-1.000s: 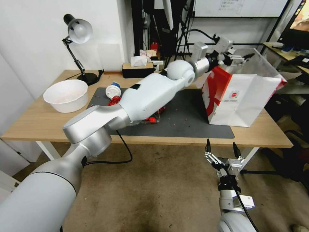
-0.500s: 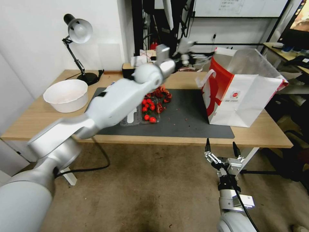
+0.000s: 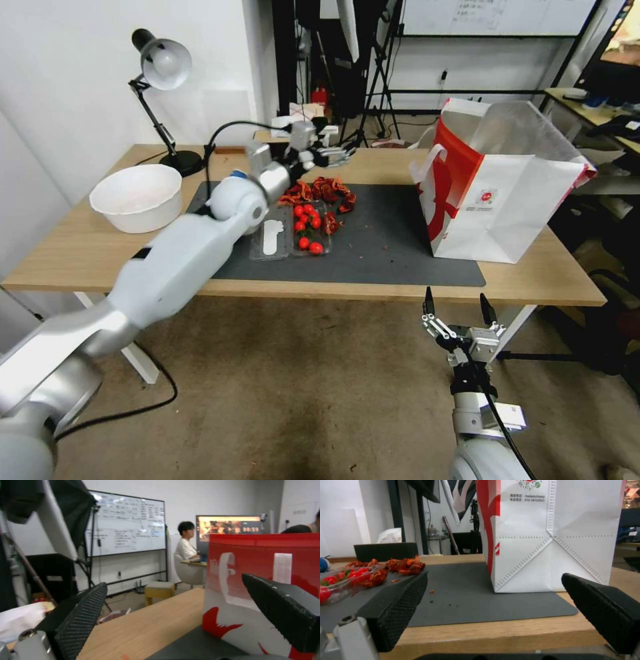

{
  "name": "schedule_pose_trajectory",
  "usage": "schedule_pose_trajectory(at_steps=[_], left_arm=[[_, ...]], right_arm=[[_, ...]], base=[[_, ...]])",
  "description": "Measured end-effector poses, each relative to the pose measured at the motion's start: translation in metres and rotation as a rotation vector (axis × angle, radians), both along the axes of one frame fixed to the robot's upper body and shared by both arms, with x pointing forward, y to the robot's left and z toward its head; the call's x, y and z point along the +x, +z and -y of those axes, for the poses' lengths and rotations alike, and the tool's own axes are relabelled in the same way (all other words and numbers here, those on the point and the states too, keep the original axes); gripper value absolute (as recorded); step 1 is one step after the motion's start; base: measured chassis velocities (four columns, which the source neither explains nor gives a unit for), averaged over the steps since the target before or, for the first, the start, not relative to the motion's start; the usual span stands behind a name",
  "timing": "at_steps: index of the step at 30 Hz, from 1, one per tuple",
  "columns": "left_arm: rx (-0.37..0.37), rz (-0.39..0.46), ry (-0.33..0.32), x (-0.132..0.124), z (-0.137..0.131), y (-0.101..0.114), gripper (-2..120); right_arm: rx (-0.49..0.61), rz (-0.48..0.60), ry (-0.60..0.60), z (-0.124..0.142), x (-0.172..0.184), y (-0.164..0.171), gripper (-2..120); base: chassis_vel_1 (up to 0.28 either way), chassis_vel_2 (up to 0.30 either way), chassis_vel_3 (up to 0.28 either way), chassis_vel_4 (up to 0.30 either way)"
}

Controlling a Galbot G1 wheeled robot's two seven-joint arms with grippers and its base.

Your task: Pick up the trash from the table and place it into the takeout bag.

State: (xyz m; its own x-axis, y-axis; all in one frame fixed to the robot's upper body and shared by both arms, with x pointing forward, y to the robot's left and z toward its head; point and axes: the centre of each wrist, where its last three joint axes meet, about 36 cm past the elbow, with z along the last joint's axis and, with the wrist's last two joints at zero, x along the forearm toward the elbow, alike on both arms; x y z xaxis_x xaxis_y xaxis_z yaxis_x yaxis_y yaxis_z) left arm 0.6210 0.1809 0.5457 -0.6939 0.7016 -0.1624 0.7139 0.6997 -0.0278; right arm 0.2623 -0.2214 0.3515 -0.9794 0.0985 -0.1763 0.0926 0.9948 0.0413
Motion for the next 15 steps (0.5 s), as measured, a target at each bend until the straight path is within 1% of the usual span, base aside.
schedule_pose_trajectory(at_steps=[1, 3, 4, 5, 7, 8, 10, 11, 12, 13, 14, 15], left_arm=[[0.0, 0.0, 0.0, 0.0, 0.0, 0.0, 100], [-0.005, -0.007, 0.024, -0.011, -0.014, -0.008, 100], [-0.009, -0.011, 0.048, -0.02, -0.029, -0.013, 100], [-0.009, -0.011, 0.048, -0.02, -0.029, -0.013, 100], [-0.003, -0.018, 0.072, -0.031, -0.046, -0.019, 100], [-0.003, -0.018, 0.072, -0.031, -0.046, -0.019, 100], [0.006, -0.033, 0.123, -0.057, -0.076, -0.032, 100], [0.006, -0.037, 0.146, -0.066, -0.085, -0.036, 100], [0.006, -0.037, 0.146, -0.066, -0.085, -0.036, 100], [0.011, -0.042, 0.165, -0.074, -0.091, -0.039, 100], [0.017, -0.042, 0.2, -0.087, -0.1, -0.043, 100], [0.016, -0.039, 0.224, -0.095, -0.104, -0.045, 100]], right_arm=[[0.0, 0.0, 0.0, 0.0, 0.0, 0.0, 100], [-0.001, -0.001, 0.002, -0.001, 0.0, 0.0, 100], [-0.002, -0.003, 0.005, -0.001, -0.001, -0.001, 100], [-0.002, -0.003, 0.005, -0.001, -0.001, -0.001, 100], [-0.003, -0.005, 0.009, -0.002, -0.001, -0.002, 100], [-0.003, -0.005, 0.009, -0.002, -0.001, -0.002, 100], [-0.001, -0.006, 0.017, -0.006, -0.002, -0.002, 100], [0.0, -0.007, 0.018, -0.007, -0.002, -0.002, 100], [0.0, -0.007, 0.018, -0.007, -0.002, -0.002, 100], [0.0, -0.008, 0.019, -0.007, -0.002, -0.003, 100], [0.001, -0.008, 0.02, -0.007, -0.001, -0.003, 100], [0.001, -0.008, 0.02, -0.007, -0.001, -0.004, 100]], base=[[0.0, 0.0, 0.0, 0.0], [0.0, 0.0, 0.0, 0.0], [0.0, 0.0, 0.0, 0.0], [0.0, 0.0, 0.0, 0.0], [0.0, 0.0, 0.0, 0.0], [0.0, 0.0, 0.0, 0.0], [0.0, 0.0, 0.0, 0.0], [0.0, 0.0, 0.0, 0.0], [0.0, 0.0, 0.0, 0.0], [0.0, 0.0, 0.0, 0.0], [0.0, 0.0, 0.0, 0.0], [0.0, 0.0, 0.0, 0.0]])
